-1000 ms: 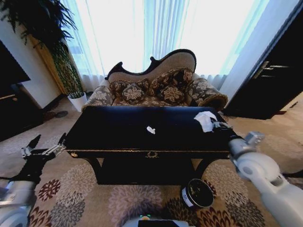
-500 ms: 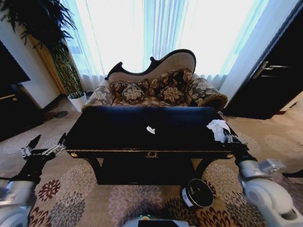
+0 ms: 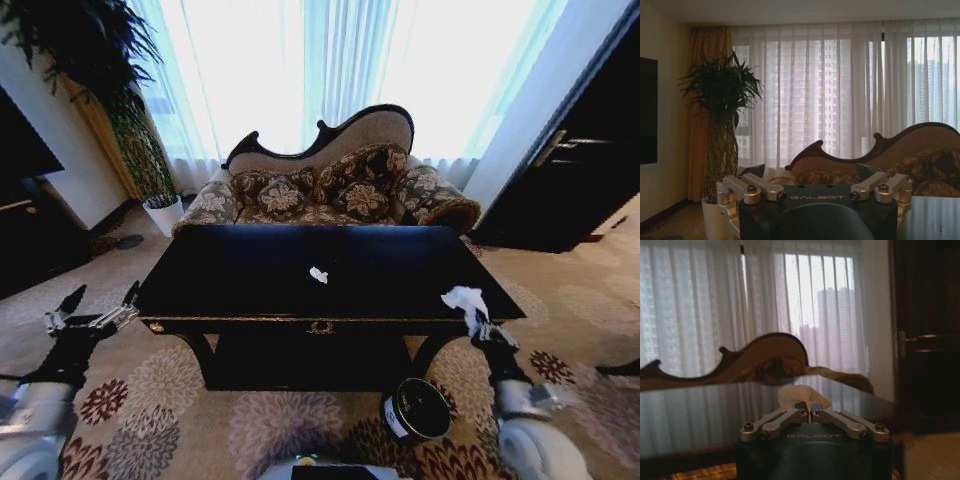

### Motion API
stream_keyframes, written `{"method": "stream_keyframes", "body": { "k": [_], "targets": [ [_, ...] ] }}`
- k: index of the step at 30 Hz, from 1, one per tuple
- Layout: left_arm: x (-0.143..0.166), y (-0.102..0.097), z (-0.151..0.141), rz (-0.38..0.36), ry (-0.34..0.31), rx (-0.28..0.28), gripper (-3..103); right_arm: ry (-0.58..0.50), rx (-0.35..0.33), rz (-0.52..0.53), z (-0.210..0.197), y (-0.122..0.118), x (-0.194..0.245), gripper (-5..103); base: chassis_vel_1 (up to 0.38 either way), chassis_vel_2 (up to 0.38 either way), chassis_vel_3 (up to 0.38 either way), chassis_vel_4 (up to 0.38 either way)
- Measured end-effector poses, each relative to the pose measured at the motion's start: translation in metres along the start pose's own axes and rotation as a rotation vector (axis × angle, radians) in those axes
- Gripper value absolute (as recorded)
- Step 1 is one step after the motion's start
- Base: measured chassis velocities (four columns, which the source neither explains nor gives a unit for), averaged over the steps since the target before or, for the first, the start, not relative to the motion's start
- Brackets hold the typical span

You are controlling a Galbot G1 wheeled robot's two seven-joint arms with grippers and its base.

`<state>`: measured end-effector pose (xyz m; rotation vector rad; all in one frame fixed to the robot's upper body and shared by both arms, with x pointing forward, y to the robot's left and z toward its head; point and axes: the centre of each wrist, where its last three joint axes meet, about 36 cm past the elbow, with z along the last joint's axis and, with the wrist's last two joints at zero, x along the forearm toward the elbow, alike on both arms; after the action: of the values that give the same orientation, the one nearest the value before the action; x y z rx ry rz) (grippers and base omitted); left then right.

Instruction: Move to the front of the table and place the trash on the table into the trash bin.

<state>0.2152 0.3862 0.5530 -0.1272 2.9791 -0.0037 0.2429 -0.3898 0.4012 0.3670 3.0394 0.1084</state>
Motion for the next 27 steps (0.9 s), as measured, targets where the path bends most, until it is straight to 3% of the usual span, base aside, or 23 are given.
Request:
{"method": "stream_keyframes", "body": {
  "k": [13,27],
  "targets": [
    [0.000,0.000,0.000,0.000,0.000,0.000,100,0.044,0.033,0.097,0.054,-0.025,0.051,0,0.000,0.000,0.000,0.000],
    [0.000,0.000,0.000,0.000,0.000,0.000,100,0.150,0.025,0.114,0.131,-0.006,0.076,0,0.000,0.000,0.000,0.000]
  ]
}}
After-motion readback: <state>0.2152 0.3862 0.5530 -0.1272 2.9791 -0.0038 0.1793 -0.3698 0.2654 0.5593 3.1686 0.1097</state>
